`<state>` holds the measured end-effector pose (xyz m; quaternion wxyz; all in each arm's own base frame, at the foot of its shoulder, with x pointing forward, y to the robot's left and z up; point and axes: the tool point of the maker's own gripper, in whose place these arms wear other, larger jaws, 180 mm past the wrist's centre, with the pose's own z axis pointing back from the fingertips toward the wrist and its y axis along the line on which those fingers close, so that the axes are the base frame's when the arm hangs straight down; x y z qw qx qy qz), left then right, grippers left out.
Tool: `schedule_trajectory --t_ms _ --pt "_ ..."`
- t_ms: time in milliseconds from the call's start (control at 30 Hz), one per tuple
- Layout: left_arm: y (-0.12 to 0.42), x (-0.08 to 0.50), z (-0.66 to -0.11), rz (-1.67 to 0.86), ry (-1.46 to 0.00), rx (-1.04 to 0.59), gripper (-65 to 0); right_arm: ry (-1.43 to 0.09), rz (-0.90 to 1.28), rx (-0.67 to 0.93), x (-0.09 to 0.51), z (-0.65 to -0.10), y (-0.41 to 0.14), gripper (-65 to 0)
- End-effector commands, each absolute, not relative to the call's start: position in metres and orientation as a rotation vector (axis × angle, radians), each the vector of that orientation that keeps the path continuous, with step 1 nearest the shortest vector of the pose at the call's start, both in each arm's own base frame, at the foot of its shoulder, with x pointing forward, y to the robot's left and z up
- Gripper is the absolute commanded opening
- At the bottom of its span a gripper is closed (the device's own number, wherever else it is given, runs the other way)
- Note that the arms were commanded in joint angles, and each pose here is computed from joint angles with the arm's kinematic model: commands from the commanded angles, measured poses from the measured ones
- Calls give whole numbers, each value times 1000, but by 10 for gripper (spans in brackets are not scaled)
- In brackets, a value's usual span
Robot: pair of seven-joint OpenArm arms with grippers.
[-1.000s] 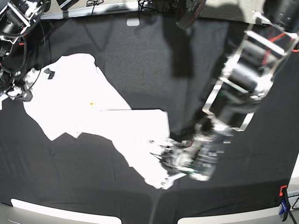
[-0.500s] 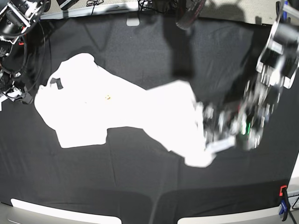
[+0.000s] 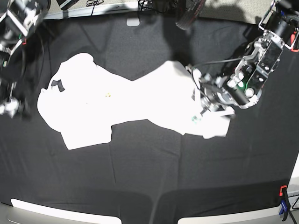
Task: Layout the t-shirt on the table in an organized manner, then fold the t-shirt properly
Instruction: 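Release the shirt and regrasp its edges with both grippers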
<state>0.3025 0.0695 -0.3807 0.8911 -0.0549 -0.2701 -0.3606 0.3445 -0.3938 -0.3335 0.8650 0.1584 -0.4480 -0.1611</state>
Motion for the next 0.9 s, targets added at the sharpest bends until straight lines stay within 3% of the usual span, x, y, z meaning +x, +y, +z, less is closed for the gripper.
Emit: schedule_trajectory --t_ms 0,67,133,467,867 --pt "73 315 -369 -731 -610 -84 -442 -1024 -306 308 360 -304 -403 -286" --pt "80 322 -366 -718 -638 -32 -356 -1021 -254 280 374 -299 -397 -286" --pt "88 334 -360 -690 -696 27 -322 -994 -178 241 387 -299 -386 -286" --pt "96 373 -324 -655 -840 118 -321 -772 206 146 412 -346 -304 -286" --pt "96 386 -307 -652 -879 129 -321 -660 83 64 398 -402 -321 -290"
